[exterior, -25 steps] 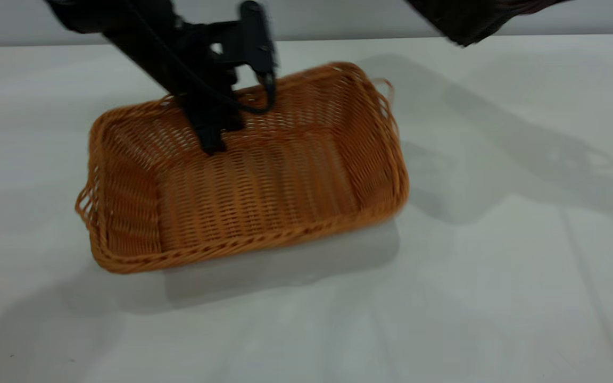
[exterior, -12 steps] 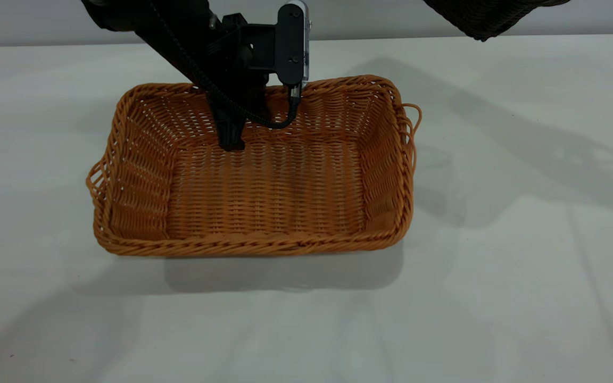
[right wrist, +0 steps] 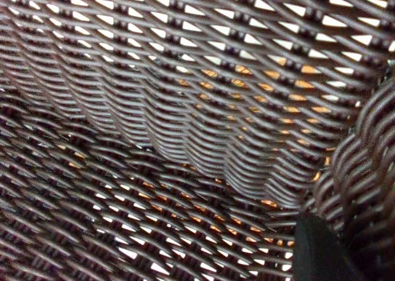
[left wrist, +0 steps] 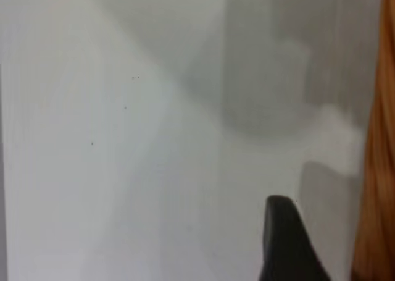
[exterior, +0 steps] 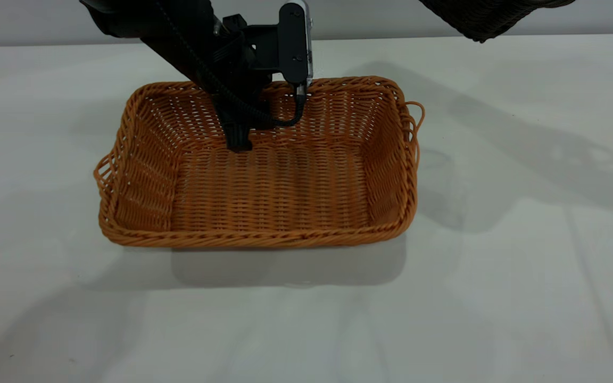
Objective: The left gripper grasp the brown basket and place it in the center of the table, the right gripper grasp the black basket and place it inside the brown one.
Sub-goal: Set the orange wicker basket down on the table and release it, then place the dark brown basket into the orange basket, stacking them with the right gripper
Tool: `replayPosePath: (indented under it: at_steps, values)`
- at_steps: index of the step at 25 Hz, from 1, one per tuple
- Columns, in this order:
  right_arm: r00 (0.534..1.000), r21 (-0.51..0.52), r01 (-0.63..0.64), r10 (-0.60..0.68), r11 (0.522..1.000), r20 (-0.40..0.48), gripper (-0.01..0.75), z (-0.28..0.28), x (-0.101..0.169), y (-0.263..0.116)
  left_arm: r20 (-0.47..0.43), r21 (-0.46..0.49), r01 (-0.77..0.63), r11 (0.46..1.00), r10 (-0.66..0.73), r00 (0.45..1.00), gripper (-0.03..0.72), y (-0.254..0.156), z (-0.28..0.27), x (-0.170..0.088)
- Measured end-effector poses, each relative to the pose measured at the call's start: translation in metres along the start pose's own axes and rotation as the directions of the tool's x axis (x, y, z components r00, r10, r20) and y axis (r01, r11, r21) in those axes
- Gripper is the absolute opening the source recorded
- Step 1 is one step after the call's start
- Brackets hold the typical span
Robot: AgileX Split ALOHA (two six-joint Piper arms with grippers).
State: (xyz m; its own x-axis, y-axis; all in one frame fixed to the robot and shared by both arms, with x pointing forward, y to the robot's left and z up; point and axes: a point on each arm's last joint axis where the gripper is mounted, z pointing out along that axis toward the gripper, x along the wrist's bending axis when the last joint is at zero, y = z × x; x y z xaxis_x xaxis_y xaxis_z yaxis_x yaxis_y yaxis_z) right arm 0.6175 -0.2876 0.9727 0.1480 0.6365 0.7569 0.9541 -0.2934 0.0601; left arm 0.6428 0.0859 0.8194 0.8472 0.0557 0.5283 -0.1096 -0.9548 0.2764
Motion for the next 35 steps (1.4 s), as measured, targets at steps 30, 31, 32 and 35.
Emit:
replayPosePath:
  at_steps: [30,31,32,35]
  values:
    - [0.976,0.215,0.179,-0.200,0.960,0.082,0.133,0.106,0.047,-0.035,-0.116,-0.247,0.027,0.969,-0.057,0.992,0.368,0.060,-0.341,0.073]
    - [0.964,0.253,0.211,-0.244,0.944,0.106,0.133,0.118,0.052,-0.038,-0.131,-0.257,0.030,0.966,-0.066,0.989,0.368,0.060,-0.350,0.073]
    - [0.950,0.294,0.229,-0.278,0.928,0.140,0.133,0.129,0.054,-0.041,-0.139,-0.265,0.037,0.964,-0.076,0.987,0.368,0.060,-0.356,0.072]
    - [0.907,0.388,0.260,-0.361,0.884,0.215,0.133,0.154,0.060,-0.043,-0.152,-0.283,0.059,0.957,-0.106,0.983,0.368,0.059,-0.370,0.071]
